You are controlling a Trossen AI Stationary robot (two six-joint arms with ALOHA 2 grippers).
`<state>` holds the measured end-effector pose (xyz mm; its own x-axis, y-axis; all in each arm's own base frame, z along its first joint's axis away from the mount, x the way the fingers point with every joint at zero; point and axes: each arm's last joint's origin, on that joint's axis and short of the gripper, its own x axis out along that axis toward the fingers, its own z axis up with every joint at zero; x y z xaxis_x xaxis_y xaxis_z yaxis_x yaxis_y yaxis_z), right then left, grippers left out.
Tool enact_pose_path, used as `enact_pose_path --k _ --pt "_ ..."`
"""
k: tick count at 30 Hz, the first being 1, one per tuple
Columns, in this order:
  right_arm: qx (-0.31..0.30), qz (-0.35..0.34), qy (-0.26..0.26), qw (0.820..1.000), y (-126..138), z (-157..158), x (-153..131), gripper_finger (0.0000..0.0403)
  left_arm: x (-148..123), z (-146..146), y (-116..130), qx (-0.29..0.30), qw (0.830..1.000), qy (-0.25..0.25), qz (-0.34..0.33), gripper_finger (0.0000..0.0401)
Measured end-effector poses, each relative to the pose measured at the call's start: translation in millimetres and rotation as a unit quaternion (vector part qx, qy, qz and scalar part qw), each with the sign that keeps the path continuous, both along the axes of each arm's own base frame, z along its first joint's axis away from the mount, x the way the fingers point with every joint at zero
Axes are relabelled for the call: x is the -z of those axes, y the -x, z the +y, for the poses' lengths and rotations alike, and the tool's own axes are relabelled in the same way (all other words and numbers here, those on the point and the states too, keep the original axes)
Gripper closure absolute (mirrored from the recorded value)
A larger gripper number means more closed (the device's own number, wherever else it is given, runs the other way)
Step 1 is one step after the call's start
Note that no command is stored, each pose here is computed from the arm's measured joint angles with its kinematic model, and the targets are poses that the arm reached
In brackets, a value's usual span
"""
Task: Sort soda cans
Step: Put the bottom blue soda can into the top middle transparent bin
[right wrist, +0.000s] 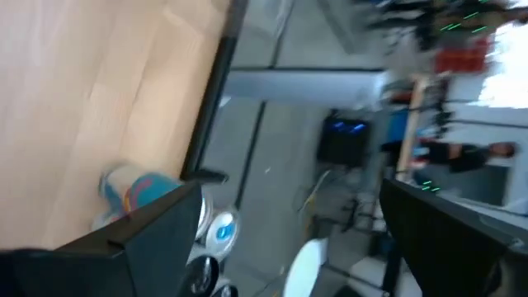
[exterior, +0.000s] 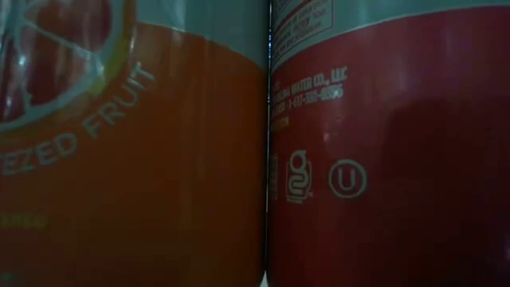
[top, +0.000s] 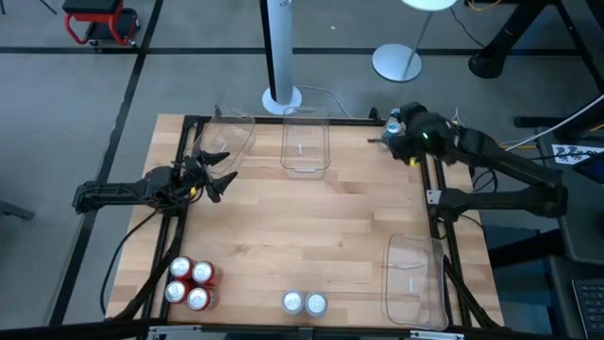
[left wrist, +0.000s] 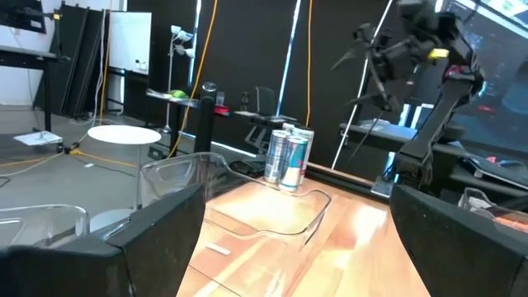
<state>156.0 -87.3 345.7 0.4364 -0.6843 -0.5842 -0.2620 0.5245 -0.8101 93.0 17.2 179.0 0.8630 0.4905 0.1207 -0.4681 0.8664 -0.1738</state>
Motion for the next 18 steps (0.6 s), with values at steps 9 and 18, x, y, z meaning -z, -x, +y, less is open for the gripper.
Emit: enact_pose_path --k 9,18 --pt "0.045 0.105 -0.132 0.985 -11.6 -64.3 22.6 0.0033 5.1 0.0 -0.6 0.001 1.0 0.008 0.023 0.0026" --pt "0.063 0.159 -0.201 0.965 -11.3 -100.9 53.6 0.0033 4.9 0.0 -0.6 0.001 1.0 0.008 0.022 0.0026"
